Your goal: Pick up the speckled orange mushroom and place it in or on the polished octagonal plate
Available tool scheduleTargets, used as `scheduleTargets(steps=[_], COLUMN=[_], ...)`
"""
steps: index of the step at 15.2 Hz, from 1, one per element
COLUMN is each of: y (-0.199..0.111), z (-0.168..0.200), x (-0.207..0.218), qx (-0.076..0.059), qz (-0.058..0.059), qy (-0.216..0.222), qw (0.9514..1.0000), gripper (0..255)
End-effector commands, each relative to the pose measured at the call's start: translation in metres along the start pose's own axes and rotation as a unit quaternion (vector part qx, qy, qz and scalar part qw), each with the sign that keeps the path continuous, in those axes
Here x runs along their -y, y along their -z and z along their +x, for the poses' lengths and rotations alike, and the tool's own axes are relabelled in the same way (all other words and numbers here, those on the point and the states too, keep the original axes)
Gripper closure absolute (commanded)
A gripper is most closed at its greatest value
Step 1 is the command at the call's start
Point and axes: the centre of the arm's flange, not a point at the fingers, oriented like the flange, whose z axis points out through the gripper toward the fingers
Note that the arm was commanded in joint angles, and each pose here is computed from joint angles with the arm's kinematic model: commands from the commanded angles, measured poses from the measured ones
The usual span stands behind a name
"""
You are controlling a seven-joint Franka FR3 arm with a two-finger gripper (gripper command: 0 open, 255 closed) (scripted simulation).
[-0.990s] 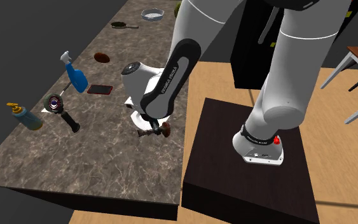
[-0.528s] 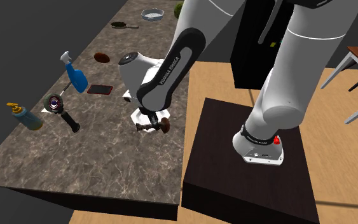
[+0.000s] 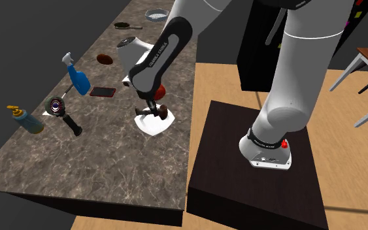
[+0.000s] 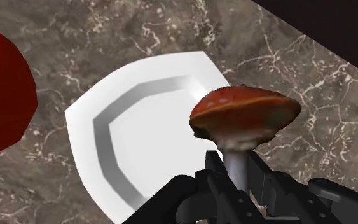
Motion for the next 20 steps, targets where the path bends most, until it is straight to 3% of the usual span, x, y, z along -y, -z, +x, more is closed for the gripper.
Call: scheduleTargets(steps=[1,3,17,20], y=[0.002,0.005,-0.069,-0.069], z=[-0.004,-0.005,0.004,0.004], x=[-0.026,-0.048,-0.056,-0.056], qx=[0.0,0.0,0.0,0.0], qz=[0.0,0.0,0.0,0.0], qy=[0.0,0.0,0.0,0.0], qw=[1.0,1.0,1.0,1.0], gripper=[255,255,255,255])
